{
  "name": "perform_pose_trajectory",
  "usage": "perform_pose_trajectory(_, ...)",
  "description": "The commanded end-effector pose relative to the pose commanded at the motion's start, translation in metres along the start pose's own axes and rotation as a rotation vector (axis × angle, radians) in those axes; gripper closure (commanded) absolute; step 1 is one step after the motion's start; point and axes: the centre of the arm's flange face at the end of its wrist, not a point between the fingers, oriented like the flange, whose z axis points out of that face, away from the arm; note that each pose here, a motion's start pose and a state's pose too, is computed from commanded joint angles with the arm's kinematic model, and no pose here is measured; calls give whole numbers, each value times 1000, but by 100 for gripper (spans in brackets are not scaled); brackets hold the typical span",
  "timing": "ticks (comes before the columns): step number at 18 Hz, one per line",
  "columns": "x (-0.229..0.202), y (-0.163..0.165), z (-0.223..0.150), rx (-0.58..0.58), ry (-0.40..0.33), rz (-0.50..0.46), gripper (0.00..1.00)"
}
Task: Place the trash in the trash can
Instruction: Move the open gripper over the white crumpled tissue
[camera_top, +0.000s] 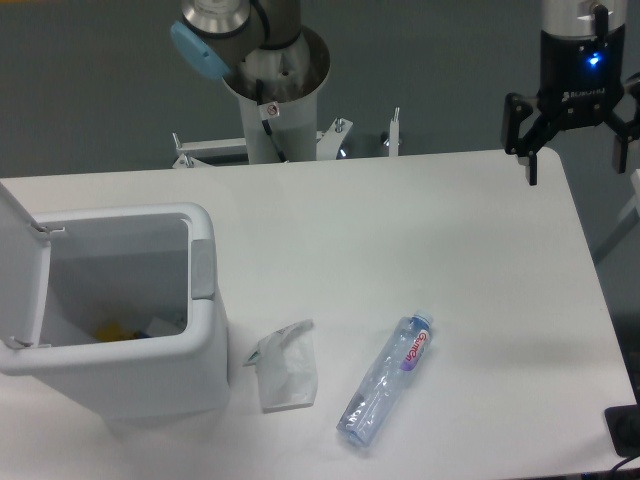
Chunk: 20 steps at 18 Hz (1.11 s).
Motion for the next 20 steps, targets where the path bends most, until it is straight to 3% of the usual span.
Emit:
perform_pose_trajectory(7,19,-9,34,-23,56,30,0)
perform_pose_trajectory(10,47,-18,66,-41,96,61,0)
perform_pose_trajectory(14,114,-35,112,-24,138,-27,0)
perform_pose_trajectory(20,185,-26,174,-14,398,-40,0)
